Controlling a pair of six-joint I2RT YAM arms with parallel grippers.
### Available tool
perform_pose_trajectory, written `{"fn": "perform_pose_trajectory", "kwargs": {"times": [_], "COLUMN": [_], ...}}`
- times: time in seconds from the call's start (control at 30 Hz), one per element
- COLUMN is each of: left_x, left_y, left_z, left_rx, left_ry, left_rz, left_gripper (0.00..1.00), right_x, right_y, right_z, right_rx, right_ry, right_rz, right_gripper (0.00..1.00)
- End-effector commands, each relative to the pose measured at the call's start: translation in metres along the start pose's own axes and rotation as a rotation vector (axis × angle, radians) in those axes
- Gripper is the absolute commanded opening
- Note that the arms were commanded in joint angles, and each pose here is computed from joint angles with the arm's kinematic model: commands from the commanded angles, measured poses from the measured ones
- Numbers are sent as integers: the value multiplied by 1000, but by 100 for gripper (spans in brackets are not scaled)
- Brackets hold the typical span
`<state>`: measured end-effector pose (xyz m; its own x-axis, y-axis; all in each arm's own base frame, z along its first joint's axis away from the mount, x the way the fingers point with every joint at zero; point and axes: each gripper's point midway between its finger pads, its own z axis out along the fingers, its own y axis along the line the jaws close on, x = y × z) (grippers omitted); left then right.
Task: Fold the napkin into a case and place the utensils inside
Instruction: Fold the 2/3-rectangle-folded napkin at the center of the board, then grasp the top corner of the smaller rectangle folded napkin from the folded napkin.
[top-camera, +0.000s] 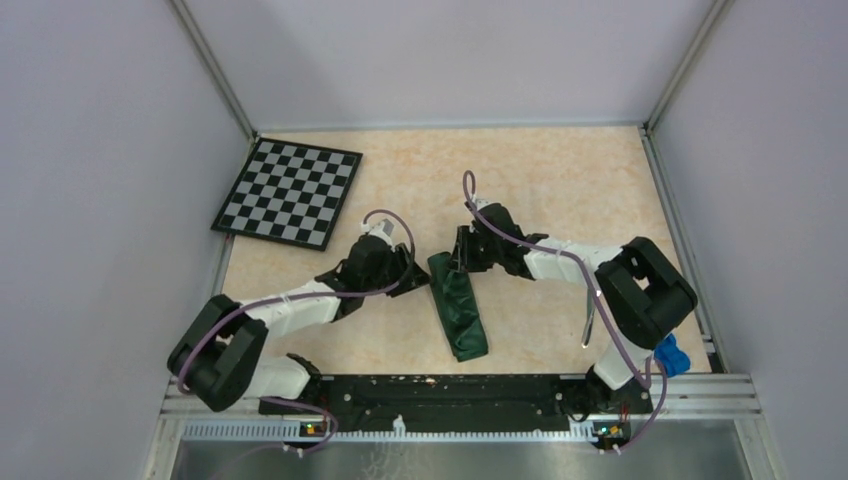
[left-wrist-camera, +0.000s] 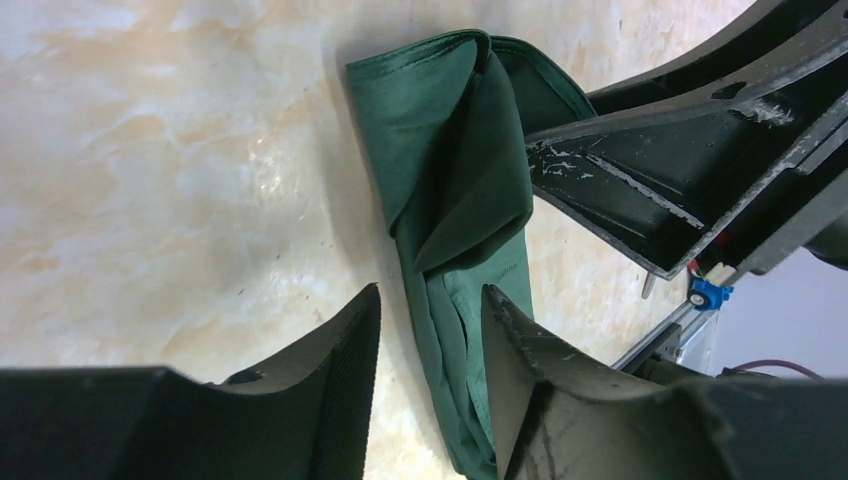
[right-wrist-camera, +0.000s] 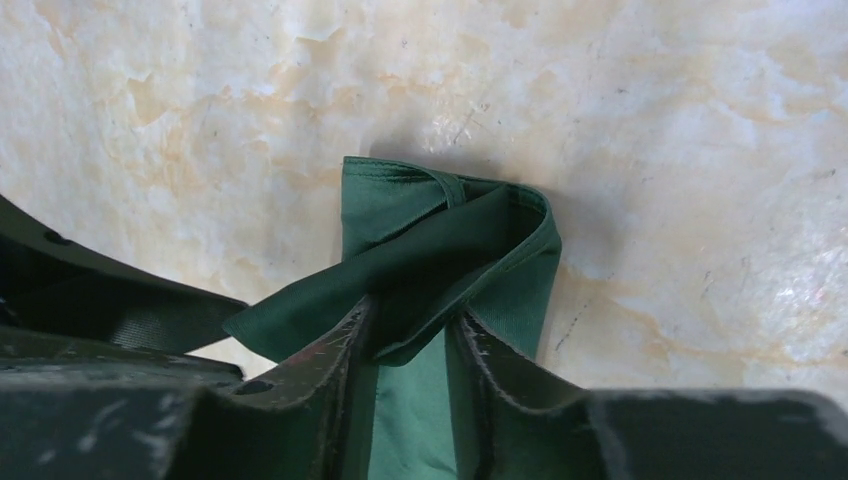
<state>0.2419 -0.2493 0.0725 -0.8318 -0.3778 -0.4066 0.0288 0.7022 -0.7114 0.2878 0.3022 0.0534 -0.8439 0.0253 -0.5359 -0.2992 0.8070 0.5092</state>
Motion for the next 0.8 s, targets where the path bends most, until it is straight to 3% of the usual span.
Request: {"fn": "perform_pose_trajectory", "kwargs": {"times": [0.0, 0.23, 0.47, 0.57, 0.77], "left_x": [-13, -21, -20, -22, -29], "left_y": [-24, -24, -22, -23, -22], "left_z": [13, 29, 43, 46, 41], "left_rx": [76, 55, 43, 42, 23], "left_ry": [11, 17, 51, 52, 36], "left_rz": [70, 82, 78, 77, 75], "left_gripper": [45, 25, 6, 1, 0], "right_x": [-18, -13, -6, -1, 0], "right_y": [20, 39, 57, 56, 59], "right_z": [-2, -6, -5, -1, -6], "right_rx": [-48, -158, -267, -276, -316], "right_ry": [-45, -16, 20, 34, 1], "right_rz": [-38, -67, -90, -94, -139], "right_gripper": [23, 0, 0, 4, 25]}}
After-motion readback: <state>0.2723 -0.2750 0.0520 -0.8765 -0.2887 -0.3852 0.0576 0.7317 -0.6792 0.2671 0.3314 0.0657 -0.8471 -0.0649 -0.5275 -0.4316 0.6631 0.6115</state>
